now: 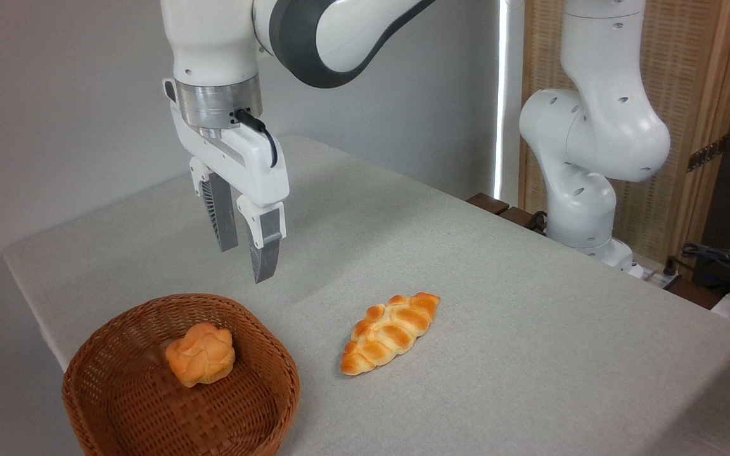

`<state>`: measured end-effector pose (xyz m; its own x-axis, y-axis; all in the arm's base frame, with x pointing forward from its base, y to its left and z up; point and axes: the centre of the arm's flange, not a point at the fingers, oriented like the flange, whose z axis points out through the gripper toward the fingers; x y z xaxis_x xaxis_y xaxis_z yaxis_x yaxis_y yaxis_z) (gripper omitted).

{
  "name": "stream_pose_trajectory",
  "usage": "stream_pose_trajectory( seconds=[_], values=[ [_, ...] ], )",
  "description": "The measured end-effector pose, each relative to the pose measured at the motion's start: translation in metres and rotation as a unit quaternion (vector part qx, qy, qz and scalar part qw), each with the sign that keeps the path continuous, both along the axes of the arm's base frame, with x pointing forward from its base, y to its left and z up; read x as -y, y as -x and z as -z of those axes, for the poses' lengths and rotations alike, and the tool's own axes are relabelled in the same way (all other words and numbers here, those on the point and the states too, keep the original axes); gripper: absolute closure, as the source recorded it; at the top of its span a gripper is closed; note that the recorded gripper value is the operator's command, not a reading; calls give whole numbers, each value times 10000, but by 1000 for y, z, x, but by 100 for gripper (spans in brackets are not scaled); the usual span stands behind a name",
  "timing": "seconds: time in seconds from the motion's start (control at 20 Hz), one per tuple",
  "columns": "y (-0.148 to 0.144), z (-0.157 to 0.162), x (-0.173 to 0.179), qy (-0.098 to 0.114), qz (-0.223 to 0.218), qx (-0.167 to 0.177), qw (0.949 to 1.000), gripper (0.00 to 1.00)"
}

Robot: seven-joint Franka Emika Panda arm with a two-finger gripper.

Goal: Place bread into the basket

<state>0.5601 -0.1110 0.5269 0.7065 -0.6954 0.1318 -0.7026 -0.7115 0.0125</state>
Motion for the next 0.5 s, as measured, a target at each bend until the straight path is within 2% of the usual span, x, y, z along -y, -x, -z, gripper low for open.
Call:
stream_pose_trajectory(
  seconds=[0.5],
  values=[
    [0, -1, -2, -1, -17, 7, 10000, 0]
  ],
)
